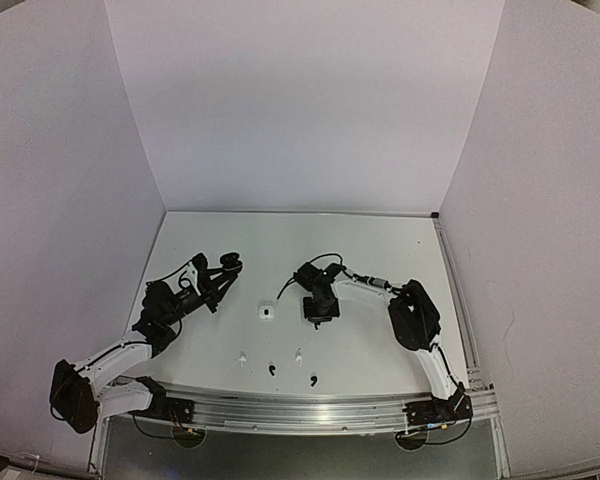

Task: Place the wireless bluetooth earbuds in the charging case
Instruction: Pick up the left earbud from the left side groove of the charging case.

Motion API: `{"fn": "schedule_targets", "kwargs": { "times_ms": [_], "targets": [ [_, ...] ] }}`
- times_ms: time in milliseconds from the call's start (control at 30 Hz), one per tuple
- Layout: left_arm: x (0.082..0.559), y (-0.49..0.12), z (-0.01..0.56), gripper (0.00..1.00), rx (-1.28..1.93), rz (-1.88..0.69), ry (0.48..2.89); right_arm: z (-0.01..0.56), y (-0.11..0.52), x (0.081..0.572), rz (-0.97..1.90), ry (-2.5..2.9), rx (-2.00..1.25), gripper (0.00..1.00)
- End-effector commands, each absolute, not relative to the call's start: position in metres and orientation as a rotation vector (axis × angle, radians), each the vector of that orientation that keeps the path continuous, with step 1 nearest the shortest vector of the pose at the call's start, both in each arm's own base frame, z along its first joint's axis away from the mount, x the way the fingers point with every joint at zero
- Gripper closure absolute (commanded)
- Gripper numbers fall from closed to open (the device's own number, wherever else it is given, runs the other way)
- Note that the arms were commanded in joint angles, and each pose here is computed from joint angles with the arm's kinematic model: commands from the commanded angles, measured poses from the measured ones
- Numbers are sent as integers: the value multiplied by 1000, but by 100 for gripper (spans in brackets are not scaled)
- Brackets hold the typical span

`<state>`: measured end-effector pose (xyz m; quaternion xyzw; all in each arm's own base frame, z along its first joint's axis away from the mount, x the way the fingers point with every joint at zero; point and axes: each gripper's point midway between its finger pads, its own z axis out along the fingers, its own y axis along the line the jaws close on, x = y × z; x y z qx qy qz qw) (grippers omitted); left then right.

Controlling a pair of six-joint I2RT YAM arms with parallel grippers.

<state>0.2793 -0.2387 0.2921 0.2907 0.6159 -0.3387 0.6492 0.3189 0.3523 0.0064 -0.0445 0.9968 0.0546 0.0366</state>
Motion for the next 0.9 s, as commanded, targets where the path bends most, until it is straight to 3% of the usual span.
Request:
{"fn": "schedule_targets", "kwargs": {
  "times_ms": [0,867],
  "targets": [
    [282,-228,315,100,607,-702,1312,-8,341,307,115,3120,-118,81],
    [283,-230,313,100,624,-699,1317,-21,331,293,49,3177,-152,83]
  ]
}}
